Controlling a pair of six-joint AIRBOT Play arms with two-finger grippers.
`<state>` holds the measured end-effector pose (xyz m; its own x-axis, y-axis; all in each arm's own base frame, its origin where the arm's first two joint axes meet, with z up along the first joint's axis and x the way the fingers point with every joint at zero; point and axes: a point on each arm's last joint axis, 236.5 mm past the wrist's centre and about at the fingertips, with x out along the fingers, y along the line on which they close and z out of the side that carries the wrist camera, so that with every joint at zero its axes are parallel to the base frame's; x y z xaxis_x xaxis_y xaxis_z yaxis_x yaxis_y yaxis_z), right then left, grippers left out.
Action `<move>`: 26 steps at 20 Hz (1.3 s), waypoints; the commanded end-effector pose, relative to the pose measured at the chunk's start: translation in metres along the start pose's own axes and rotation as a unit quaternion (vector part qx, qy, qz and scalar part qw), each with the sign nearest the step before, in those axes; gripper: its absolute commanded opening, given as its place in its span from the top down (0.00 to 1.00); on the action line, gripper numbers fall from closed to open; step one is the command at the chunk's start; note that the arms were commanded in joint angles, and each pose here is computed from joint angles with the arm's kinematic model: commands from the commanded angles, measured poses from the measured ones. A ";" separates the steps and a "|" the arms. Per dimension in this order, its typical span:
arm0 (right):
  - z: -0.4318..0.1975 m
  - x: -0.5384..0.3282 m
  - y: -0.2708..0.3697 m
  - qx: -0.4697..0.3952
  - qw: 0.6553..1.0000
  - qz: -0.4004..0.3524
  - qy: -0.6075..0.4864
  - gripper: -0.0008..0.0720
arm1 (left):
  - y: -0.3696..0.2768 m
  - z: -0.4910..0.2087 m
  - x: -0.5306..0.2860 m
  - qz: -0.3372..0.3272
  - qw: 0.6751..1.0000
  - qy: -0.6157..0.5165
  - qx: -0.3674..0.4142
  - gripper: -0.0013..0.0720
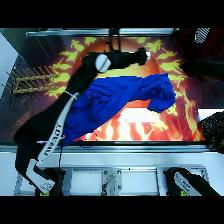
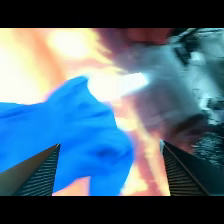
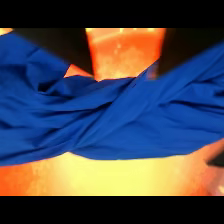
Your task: Fold the clothes and pants, and hang the long-sleeved shirts on hangers.
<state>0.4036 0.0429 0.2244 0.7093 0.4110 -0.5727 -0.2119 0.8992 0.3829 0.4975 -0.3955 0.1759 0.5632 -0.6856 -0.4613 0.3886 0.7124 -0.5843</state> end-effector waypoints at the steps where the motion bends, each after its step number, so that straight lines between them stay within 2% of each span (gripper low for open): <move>1: -0.033 0.009 -0.001 0.017 0.998 0.012 0.060 0.24 | 0.104 0.008 -0.060 0.091 0.994 0.054 -0.023 0.02; 4: -0.080 0.037 0.006 0.032 0.992 0.031 0.118 0.25 | 0.202 -0.017 -0.128 0.171 0.978 0.091 -0.075 0.02; 10: -0.207 0.120 0.034 0.078 0.967 0.050 0.239 0.25 | 0.356 -0.117 -0.228 0.283 0.915 0.118 -0.261 0.02; 15: -0.271 0.182 0.082 0.098 0.947 0.077 0.296 0.25 | 0.389 -0.193 -0.232 0.295 0.887 0.183 -0.305 0.02; 19: -0.295 0.222 0.116 0.151 0.941 0.094 0.289 0.25 | 0.393 -0.210 -0.211 0.294 0.884 0.204 -0.301 0.02; 21: -0.302 0.234 0.129 0.149 0.942 0.101 0.284 0.25 | 0.395 -0.209 -0.207 0.295 0.886 0.199 -0.296 0.02; 22: -0.305 0.239 0.134 0.147 0.942 0.103 0.283 0.25 | 0.396 -0.207 -0.206 0.296 0.887 0.196 -0.296 0.21; 24: -0.307 0.249 0.141 0.143 0.945 0.103 0.277 0.25 | 0.396 -0.207 -0.207 0.296 0.887 0.195 -0.296 0.75; 25: -0.307 0.255 0.144 0.145 0.945 0.103 0.273 0.25 | 0.397 -0.206 -0.208 0.296 0.887 0.193 -0.297 0.93; 26: -0.306 0.260 0.149 0.151 0.945 0.104 0.269 0.25 | 0.395 -0.205 -0.209 0.296 0.888 0.193 -0.295 0.97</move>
<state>0.3414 0.3113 -0.0835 0.1777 0.6577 -0.7321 -0.0643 0.7501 0.6582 0.3834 -0.0023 -0.0956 0.2004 -0.3025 -0.9318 -0.4086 0.8387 -0.3601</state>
